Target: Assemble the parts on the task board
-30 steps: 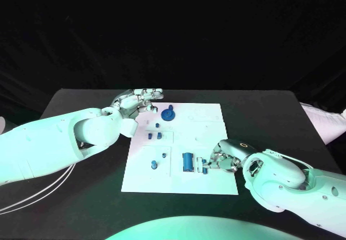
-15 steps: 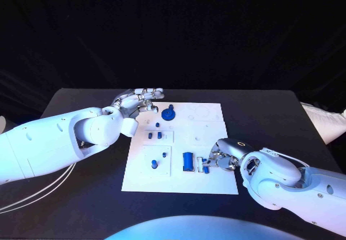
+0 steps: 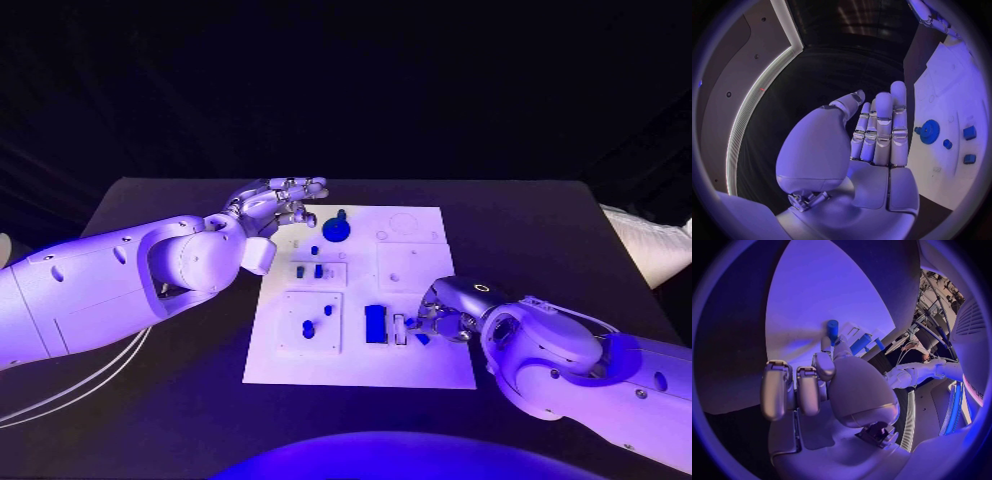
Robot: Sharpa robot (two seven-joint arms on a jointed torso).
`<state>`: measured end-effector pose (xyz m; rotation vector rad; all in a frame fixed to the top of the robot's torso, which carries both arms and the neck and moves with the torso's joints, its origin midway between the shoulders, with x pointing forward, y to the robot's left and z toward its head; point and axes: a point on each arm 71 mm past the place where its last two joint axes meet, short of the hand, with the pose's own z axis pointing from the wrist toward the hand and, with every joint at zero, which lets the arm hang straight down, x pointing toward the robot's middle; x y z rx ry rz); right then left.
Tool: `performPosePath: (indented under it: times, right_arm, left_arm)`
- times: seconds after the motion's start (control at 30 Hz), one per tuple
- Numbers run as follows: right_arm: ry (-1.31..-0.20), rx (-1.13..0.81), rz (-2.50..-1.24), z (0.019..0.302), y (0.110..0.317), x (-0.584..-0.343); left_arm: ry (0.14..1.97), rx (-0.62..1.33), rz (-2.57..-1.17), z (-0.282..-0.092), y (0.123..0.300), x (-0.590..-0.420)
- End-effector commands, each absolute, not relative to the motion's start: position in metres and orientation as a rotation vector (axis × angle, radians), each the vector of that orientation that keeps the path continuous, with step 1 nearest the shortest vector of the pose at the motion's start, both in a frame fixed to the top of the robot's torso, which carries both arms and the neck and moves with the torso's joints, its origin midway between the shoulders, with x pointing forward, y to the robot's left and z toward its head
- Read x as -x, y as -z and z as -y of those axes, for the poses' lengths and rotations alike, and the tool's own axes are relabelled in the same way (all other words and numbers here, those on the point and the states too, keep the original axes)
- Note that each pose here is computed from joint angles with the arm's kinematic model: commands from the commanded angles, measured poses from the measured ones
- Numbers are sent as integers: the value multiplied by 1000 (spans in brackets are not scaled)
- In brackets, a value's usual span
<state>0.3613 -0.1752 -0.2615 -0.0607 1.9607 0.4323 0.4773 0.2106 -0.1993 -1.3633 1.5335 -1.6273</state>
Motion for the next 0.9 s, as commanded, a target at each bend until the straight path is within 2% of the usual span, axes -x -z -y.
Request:
performPosePath:
  times: [0.03, 0.43, 0.9]
  right_arm:
    - [-394, 100, -1961, 178, 264, -360]
    - [-379, 198, -1887, 175, 256, -357]
    - [-367, 246, -1910, 175, 256, -353]
  left_arm:
    - [1653, 1351, -1542, -209, 198, -477]
    - [1652, 1352, -1545, -209, 198, -476]
    - [1652, 1353, -1548, -209, 199, -476]
